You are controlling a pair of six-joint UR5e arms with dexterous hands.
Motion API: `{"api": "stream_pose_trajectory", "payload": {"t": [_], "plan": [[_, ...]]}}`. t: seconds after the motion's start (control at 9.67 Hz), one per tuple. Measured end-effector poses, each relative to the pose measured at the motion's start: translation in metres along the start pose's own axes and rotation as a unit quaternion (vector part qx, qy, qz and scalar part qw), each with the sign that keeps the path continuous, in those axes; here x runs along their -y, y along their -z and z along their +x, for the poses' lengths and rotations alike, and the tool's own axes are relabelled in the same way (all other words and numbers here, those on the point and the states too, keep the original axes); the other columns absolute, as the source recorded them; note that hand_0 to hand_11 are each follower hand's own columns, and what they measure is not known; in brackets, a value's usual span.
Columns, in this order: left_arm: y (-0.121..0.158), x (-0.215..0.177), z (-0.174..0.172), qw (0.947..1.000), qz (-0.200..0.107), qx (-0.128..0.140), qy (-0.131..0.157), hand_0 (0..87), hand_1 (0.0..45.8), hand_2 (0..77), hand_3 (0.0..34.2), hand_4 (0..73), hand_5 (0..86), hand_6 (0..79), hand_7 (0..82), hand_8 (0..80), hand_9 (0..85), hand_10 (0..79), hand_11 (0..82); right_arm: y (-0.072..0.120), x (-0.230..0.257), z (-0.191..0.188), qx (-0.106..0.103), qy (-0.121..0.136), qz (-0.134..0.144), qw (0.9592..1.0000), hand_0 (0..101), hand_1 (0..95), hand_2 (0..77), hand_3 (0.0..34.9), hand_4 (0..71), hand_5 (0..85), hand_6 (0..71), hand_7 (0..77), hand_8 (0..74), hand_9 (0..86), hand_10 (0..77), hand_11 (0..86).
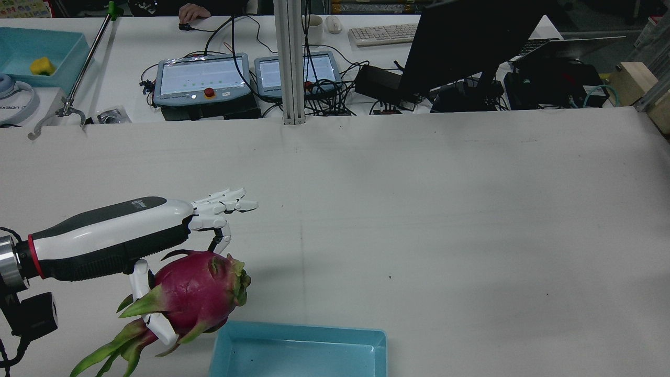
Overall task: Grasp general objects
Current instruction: 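Lift the dragon fruit and carry it toward the light-blue tray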
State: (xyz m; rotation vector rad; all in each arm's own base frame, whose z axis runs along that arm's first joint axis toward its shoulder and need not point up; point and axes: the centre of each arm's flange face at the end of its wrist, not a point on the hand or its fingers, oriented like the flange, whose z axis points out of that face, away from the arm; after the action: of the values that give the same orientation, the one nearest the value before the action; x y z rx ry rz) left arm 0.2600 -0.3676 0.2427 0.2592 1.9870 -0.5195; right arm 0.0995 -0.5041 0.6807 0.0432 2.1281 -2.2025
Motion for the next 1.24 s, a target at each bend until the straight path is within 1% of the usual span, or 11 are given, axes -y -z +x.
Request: {"api": "stream_pose_trajectory", "payload": {"t": [0.1, 0.31, 0.72, 0.83, 0.93, 1.03, 1.14, 1.24], "plan": [[0.000, -0.006, 0.005, 0.9998, -0.008, -0.011, 0.013, 47.4, 0.0, 20.7, 0.0, 10.9, 69.3, 1.1, 14.7, 1.1, 1.1, 0.5, 0.5, 0.000, 0.000, 0.000, 0.000, 0.000, 0.000, 1.0000, 0, 4.9, 1.6, 0.0, 0.0, 0.0, 0.0, 0.0, 0.0, 1.6, 0.0, 1.1], [-0.006, -0.024, 0.006, 0.9985, -0.027, -0.030, 0.038, 48.0, 0.0, 22.9, 0.0, 10.4, 69.3, 1.1, 18.0, 1.1, 1.1, 0.5, 0.5, 0.000, 0.000, 0.000, 0.000, 0.000, 0.000, 1.0000, 0, 4.9, 1.6, 0.0, 0.0, 0.0, 0.0, 0.0, 0.0, 1.6, 0.0, 1.1], [-0.029, -0.070, -0.005, 0.9939, -0.059, -0.056, 0.074, 48.1, 0.0, 24.0, 0.0, 10.4, 69.3, 1.1, 19.1, 1.1, 1.1, 0.5, 0.5, 0.000, 0.000, 0.000, 0.000, 0.000, 0.000, 1.0000, 0, 4.9, 1.6, 0.0, 0.0, 0.0, 0.0, 0.0, 0.0, 1.6, 0.0, 1.1], [-0.032, -0.078, -0.007, 0.9928, -0.065, -0.061, 0.081, 48.1, 0.0, 24.0, 0.0, 10.4, 69.3, 1.1, 13.6, 1.1, 1.1, 0.5, 0.5, 0.000, 0.000, 0.000, 0.000, 0.000, 0.000, 1.0000, 0, 4.9, 1.6, 0.0, 0.0, 0.0, 0.0, 0.0, 0.0, 1.6, 0.0, 1.1], [-0.035, -0.082, -0.010, 0.9921, -0.068, -0.063, 0.084, 48.1, 0.0, 24.0, 0.0, 10.4, 69.3, 1.1, 13.6, 1.1, 1.1, 0.5, 0.5, 0.000, 0.000, 0.000, 0.000, 0.000, 0.000, 1.0000, 0, 4.9, 1.6, 0.0, 0.0, 0.0, 0.0, 0.0, 0.0, 1.6, 0.0, 1.1], [-0.039, -0.083, -0.014, 0.9921, -0.068, -0.061, 0.086, 48.6, 0.0, 24.0, 0.0, 12.0, 63.3, 0.5, 2.7, 1.1, 1.1, 0.5, 0.5, 0.000, 0.000, 0.000, 0.000, 0.000, 0.000, 1.0000, 0, 4.9, 1.6, 0.0, 0.0, 0.0, 0.0, 0.0, 0.0, 1.6, 0.0, 1.1], [-0.043, -0.083, -0.020, 0.9924, -0.067, -0.057, 0.085, 48.6, 0.0, 24.0, 0.0, 12.0, 63.3, 0.5, 2.7, 1.1, 1.1, 0.5, 0.5, 0.000, 0.000, 0.000, 0.000, 0.000, 0.000, 1.0000, 0, 4.9, 1.6, 0.0, 0.0, 0.0, 0.0, 0.0, 0.0, 1.6, 0.0, 1.1], [-0.047, -0.082, -0.026, 0.9928, -0.066, -0.054, 0.084, 48.8, 0.0, 19.6, 7.1, 8.7, 51.8, 0.0, 1.6, 1.1, 1.1, 0.5, 0.5, 0.000, 0.000, 0.000, 0.000, 0.000, 0.000, 1.0000, 0, 4.9, 1.6, 0.0, 0.0, 0.0, 0.0, 0.0, 0.0, 1.6, 0.0, 1.1]]}}
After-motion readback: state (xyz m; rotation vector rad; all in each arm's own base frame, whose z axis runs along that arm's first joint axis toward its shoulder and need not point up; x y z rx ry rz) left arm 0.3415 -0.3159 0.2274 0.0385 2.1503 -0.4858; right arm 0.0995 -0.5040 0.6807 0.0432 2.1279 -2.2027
